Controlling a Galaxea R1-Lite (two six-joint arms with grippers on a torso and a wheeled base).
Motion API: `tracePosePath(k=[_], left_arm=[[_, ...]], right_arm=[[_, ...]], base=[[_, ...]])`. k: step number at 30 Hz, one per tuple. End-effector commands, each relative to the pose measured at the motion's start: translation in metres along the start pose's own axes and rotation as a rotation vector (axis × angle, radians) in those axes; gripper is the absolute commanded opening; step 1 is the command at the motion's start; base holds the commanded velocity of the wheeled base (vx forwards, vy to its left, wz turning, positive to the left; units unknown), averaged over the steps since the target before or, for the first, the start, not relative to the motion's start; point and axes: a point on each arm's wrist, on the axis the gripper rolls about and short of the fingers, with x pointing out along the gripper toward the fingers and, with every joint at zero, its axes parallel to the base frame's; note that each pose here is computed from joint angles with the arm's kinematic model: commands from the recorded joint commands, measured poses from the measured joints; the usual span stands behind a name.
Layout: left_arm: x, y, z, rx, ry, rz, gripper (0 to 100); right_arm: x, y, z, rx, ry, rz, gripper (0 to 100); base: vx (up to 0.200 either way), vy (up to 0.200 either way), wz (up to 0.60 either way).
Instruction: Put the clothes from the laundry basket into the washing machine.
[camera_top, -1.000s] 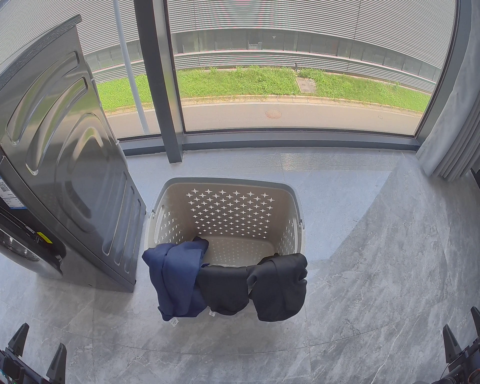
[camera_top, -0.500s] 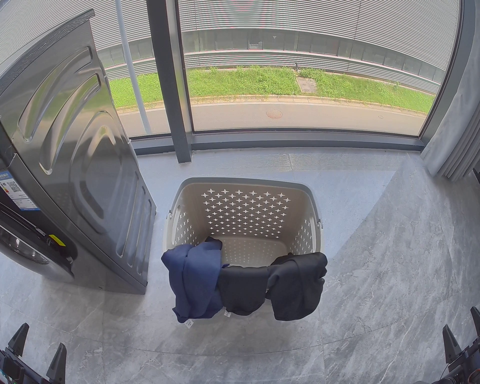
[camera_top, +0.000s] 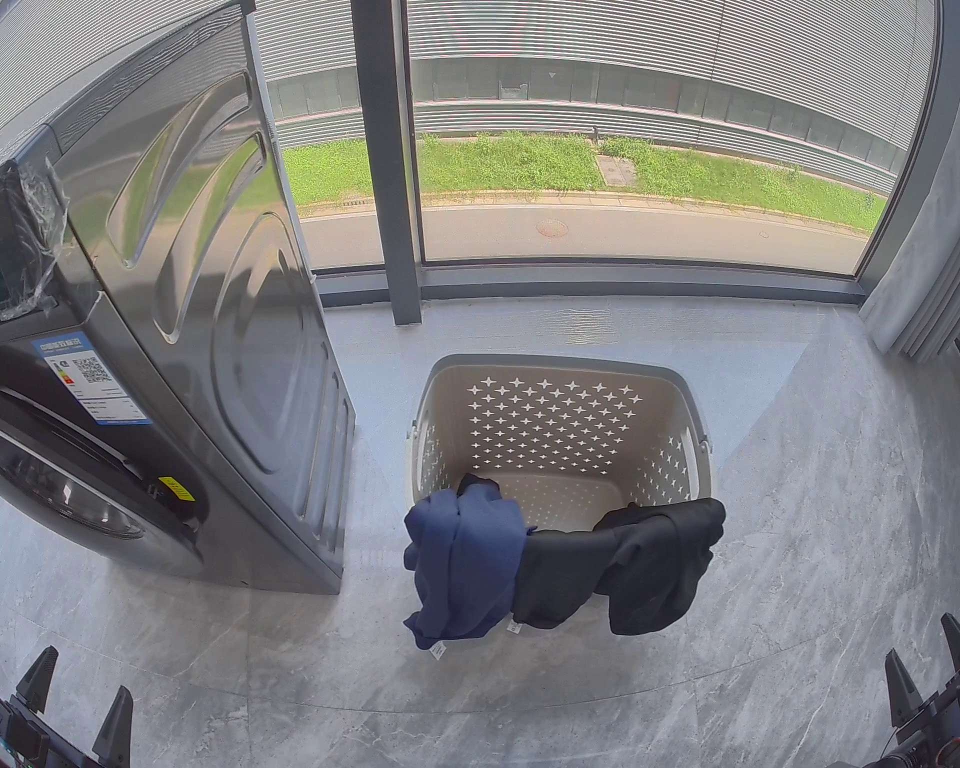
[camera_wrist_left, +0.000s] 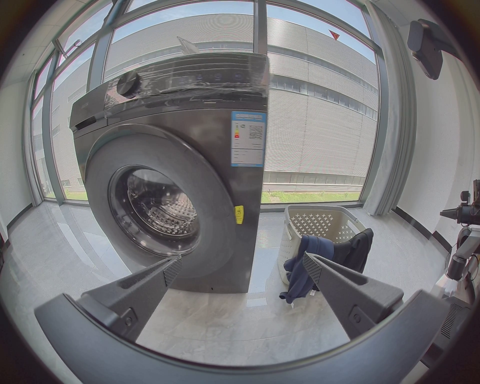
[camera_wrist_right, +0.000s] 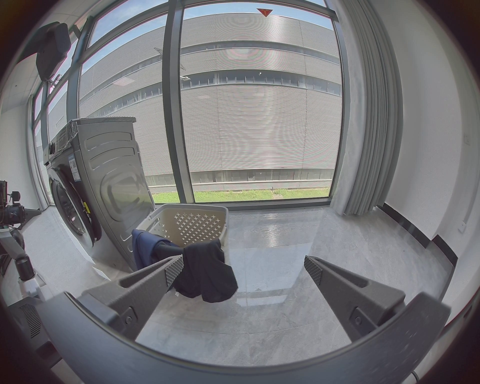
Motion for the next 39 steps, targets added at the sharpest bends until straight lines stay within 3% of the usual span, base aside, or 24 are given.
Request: tracePosePath(k=[1, 12, 24, 33, 39], left_arm=[[-0.0001, 0.0001, -0.0048, 0.000, -0.001, -0.001, 100], [-0.0001, 0.0001, -0.0048, -0.002, -0.001, -0.001, 100], [-0.0001, 0.0001, -0.0048, 0.000, -0.001, -0.001, 100], [-0.0001, 0.0001, -0.0048, 0.011, -0.001, 0.001, 100], [-0.0001, 0.0000, -0.0050, 0.012, 0.001, -0.002, 100]], right_arm=[[0.0000, 0.0000, -0.0048, 0.000, 0.000, 0.001, 100], [0.0000, 0.0000, -0.0048, 0.000, 0.000, 0.001, 100], [0.0000, 0.0000, -0.0048, 0.000, 0.000, 0.001, 100], [0.0000, 0.0000, -0.0048, -0.002, 0.000, 0.001, 100], [0.0000, 0.0000, -0.0048, -0.005, 0.000, 0.003, 100]], base=[[0.000, 0.200, 0.00], [0.000, 0.200, 0.00], [0.000, 0.000, 0.00], [-0.200, 0.000, 0.00], [0.000, 0.000, 0.00]])
